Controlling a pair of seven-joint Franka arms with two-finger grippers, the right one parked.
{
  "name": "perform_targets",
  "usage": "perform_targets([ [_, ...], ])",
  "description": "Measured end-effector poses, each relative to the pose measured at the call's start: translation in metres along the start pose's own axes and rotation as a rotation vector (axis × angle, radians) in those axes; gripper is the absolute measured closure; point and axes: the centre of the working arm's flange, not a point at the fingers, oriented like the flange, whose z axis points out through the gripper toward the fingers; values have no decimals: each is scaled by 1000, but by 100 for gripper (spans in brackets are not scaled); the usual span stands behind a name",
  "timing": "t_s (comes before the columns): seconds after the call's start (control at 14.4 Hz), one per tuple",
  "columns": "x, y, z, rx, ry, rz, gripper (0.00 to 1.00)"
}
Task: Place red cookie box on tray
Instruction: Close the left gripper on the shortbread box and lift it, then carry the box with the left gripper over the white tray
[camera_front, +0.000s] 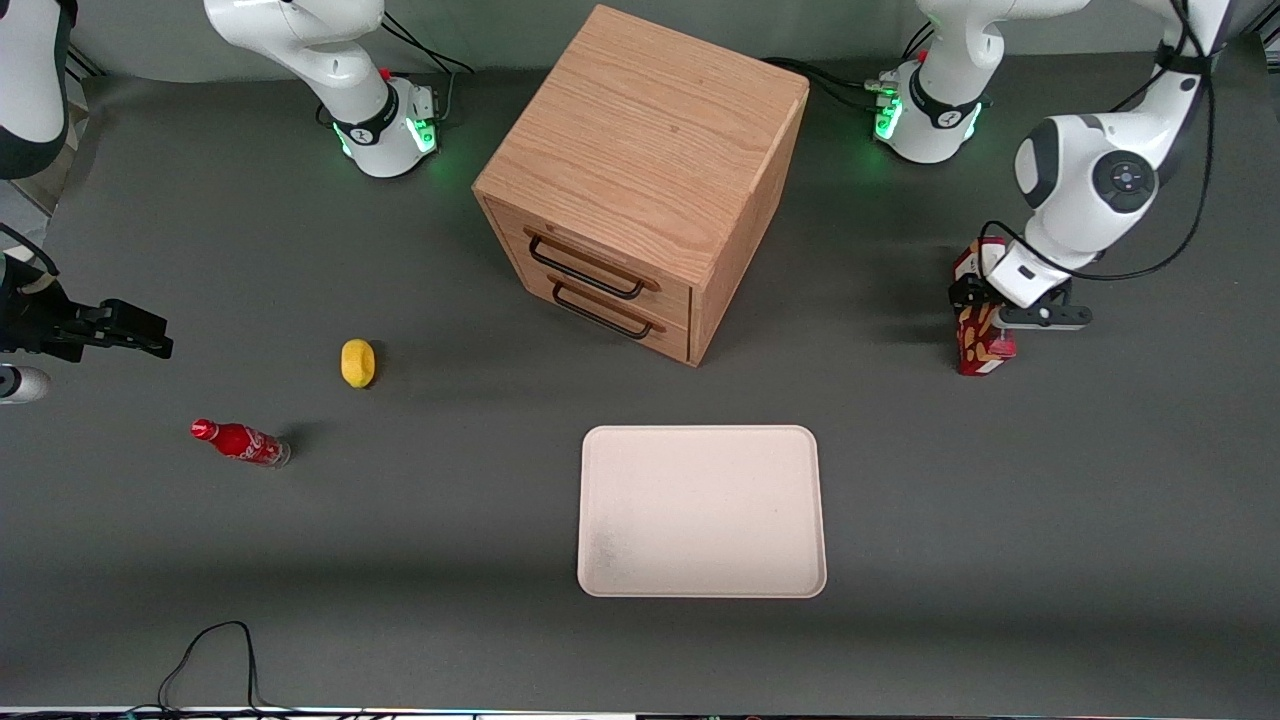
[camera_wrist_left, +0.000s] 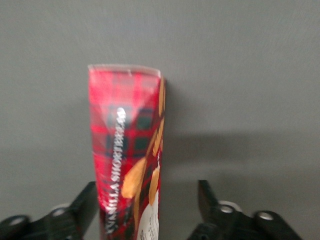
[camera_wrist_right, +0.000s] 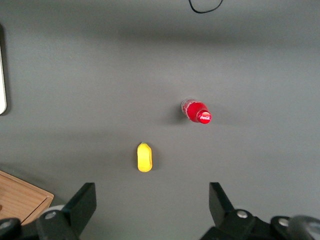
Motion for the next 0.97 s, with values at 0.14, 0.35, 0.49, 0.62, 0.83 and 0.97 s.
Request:
perform_targets([
  [0.14, -1, 0, 4, 0, -11, 1, 42],
  [0.35, 0, 0, 3, 0, -16, 2, 74],
  [0.49, 3, 0, 0, 0, -17, 2, 93],
  [0.62, 16, -1, -12, -1, -54, 1, 96],
  [0.83, 55, -4, -61, -5, -102, -6, 96],
  [0.97, 88, -2, -110, -4, -104, -23, 96],
])
